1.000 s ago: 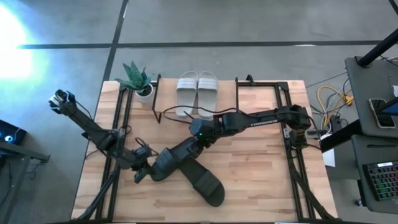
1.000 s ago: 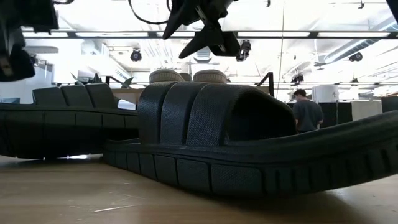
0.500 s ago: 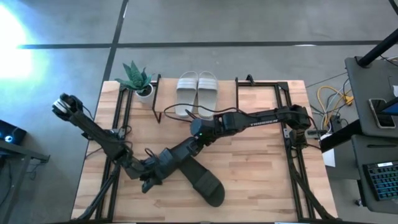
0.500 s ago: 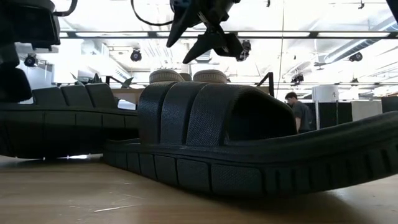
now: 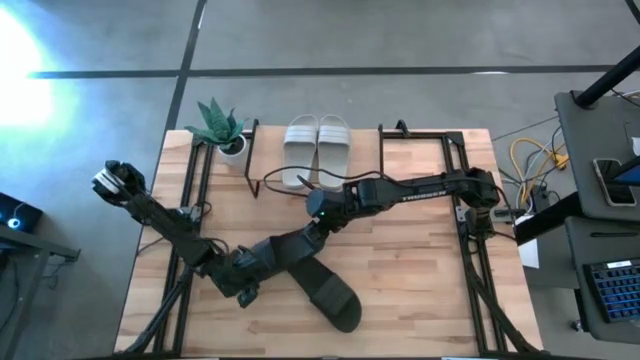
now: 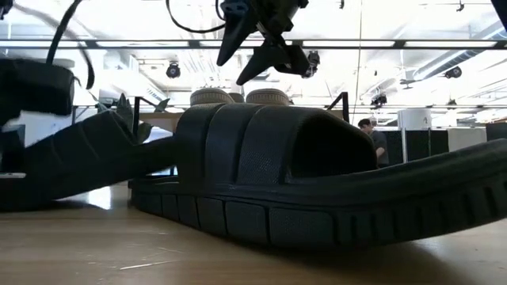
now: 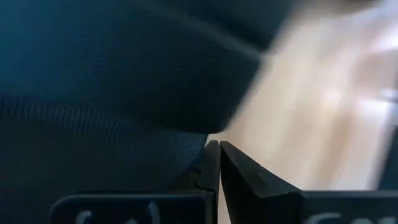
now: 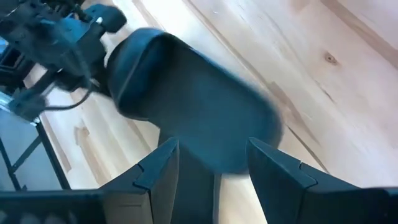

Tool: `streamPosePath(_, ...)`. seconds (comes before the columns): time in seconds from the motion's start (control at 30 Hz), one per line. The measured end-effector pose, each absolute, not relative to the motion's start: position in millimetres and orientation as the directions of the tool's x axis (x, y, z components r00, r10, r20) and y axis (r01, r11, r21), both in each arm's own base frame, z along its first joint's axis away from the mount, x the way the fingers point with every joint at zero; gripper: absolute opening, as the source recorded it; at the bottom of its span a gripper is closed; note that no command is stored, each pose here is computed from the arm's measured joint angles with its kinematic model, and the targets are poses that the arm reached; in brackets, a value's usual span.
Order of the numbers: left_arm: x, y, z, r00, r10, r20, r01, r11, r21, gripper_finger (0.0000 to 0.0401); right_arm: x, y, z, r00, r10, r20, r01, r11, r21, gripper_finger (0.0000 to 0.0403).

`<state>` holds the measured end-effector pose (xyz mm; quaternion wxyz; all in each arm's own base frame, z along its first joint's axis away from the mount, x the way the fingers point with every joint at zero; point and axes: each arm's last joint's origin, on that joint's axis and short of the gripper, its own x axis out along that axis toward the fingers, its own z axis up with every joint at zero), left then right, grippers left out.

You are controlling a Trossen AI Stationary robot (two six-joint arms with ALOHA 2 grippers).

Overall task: Pick and place slides into the shelf
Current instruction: Put the top black slide under the shelf

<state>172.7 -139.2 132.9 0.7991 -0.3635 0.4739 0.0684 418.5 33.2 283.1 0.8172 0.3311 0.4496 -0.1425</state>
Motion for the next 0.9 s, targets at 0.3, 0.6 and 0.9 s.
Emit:
streamPosePath(0.3, 164, -124, 131, 0.543, 0.005, -0.84, -0.58, 0.726, -0.371, 0.0, 416, 32, 281, 0.526, 0.023, -0.85, 0.559, 0.743, 0.367, 0.0177)
streamPosePath(0.6, 134, -89, 158, 0.485, 0.367, -0.794, -0.763, 0.62, -0.18, 0.0, 415, 31, 281, 0.524, 0.01, -0.852, 0.574, 0.735, 0.361, 0.0176)
streamPosePath(0.9, 121, -80, 177, 0.536, 0.291, -0.793, -0.751, 0.593, -0.29, 0.0, 407, 28, 276, 0.436, -0.015, -0.9, 0.592, 0.758, 0.274, 0.0173)
